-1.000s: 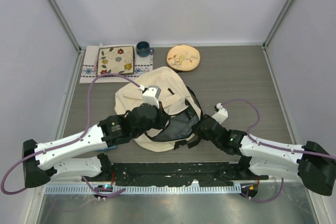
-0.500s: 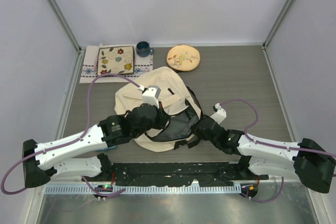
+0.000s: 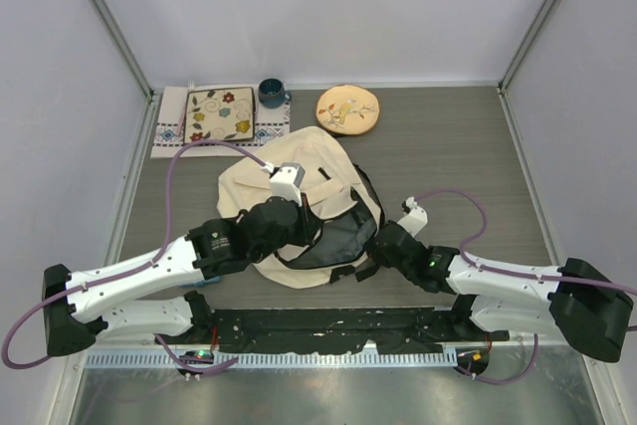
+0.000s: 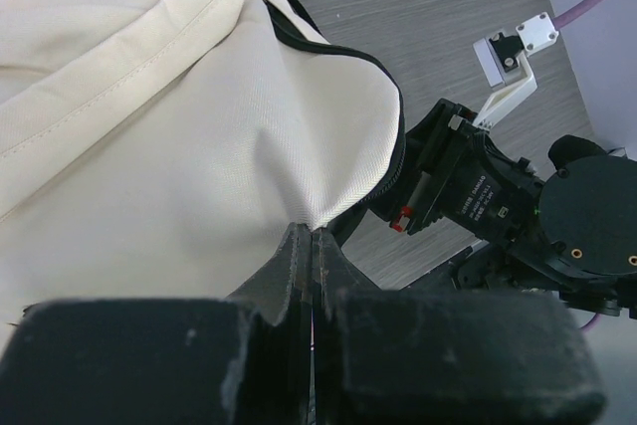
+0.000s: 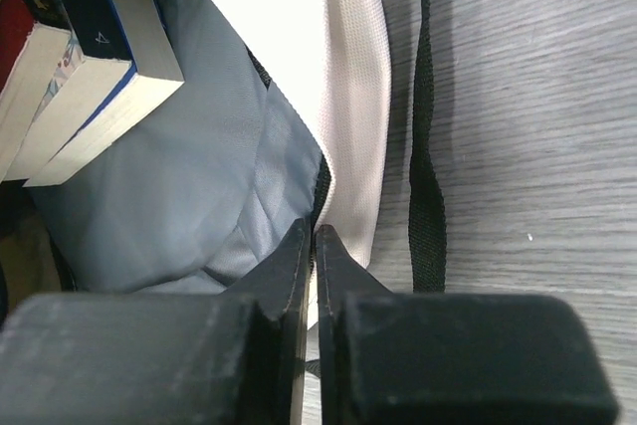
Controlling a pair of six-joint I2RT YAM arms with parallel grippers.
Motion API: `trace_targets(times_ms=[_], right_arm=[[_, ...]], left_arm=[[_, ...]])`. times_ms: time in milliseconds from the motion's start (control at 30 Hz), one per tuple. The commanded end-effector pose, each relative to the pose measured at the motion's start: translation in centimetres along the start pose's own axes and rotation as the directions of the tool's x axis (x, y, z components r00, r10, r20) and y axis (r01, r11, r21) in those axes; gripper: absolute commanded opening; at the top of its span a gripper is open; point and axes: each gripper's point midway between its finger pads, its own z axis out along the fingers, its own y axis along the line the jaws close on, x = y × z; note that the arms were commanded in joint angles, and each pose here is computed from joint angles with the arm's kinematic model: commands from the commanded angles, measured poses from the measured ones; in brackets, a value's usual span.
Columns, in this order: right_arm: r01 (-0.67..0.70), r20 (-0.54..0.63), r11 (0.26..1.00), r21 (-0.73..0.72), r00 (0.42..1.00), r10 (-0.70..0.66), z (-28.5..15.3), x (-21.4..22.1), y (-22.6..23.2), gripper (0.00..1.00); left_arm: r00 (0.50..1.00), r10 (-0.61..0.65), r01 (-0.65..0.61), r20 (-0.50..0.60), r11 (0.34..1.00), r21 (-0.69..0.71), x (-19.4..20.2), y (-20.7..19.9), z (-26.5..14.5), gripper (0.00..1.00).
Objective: Pack the student bag
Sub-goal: Place the book in the student bag.
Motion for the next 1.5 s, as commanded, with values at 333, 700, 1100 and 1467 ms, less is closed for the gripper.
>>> trace_targets(times_ms=[333,700,1100,1467], right_arm=[[-0.005,-0.012,0.998,-0.064,1.0,0.004,-4.2,-1.9,1.5,0.01],[0.056,-0.074,0.998,-0.006,0.996,-0.056,-6.0,-1.4,-0.4,0.01],[0.059,-0.018,0.998,-0.01,0.998,-0.06,-6.4,-2.8,-0.1,0.28],[-0.032,0.02,0.991,-0.127,0.999,0.035,-8.3,-4.0,1.2,0.62]], left_arm=[[0.999,0.028,-0.028,-0.017,1.0,0.007,0.9,-0.2,0.9,0.0],[0.974,0.114,-0.102,-0.194,0.992,0.069,5.9,-1.0,3.4,0.0],[0.935,0.135,-0.106,-0.327,0.989,0.106,9.3,0.0,0.7,0.72],[0.992,0.034,-0.051,-0.119,0.988,-0.143,3.9,5.1,-2.7,0.97]])
